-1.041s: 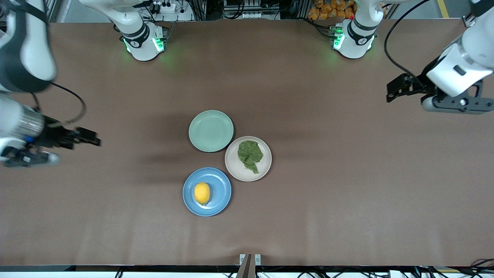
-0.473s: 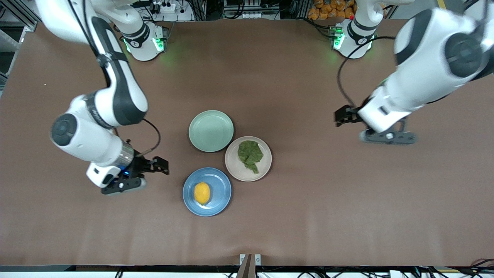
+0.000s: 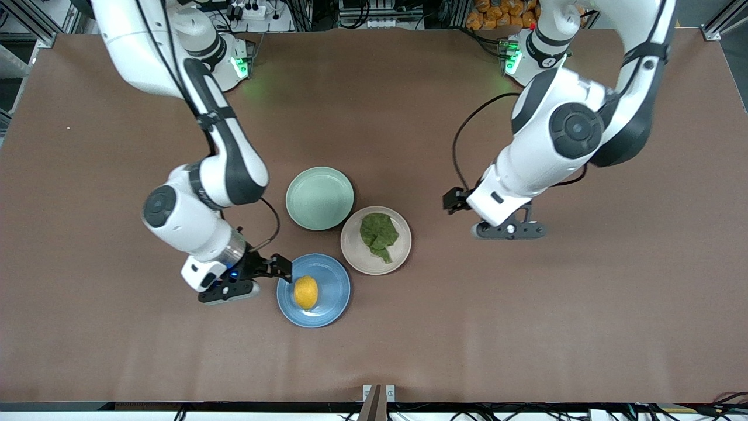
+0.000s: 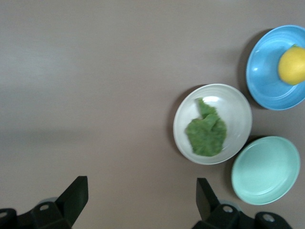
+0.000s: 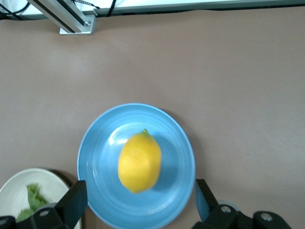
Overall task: Pick lemon and lettuce from blue and beige plates
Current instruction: 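Reach the right gripper to the lemon while the left gripper reaches the lettuce, then lower and close the right gripper on the lemon while the left gripper descends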
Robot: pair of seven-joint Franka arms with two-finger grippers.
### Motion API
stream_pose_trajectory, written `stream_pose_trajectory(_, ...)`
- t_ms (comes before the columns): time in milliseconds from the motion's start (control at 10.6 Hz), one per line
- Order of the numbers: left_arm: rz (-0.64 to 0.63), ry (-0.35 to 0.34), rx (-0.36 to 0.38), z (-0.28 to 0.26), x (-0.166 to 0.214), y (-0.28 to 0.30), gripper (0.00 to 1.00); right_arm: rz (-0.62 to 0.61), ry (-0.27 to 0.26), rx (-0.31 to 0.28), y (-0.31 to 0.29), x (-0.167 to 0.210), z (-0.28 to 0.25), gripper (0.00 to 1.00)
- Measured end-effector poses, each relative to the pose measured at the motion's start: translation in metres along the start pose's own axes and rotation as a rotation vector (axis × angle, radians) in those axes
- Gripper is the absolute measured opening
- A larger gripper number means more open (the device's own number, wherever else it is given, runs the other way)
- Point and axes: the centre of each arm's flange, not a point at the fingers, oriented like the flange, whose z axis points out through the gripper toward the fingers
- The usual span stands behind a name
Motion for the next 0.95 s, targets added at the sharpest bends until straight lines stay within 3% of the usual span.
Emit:
stream_pose_trajectory(379,0.034,0.013,-0.028,0.075,-0.009,0.051,1.00,-0.012,0.046,-0.013,-0.012,-0.011,0.041,1.00)
stream_pose_trajectory(947,0.062,0.098,-0.079,0.162,-0.017,0.094,1.00,-0.036,0.102,-0.033,-0.016,-0.021,0.101,1.00)
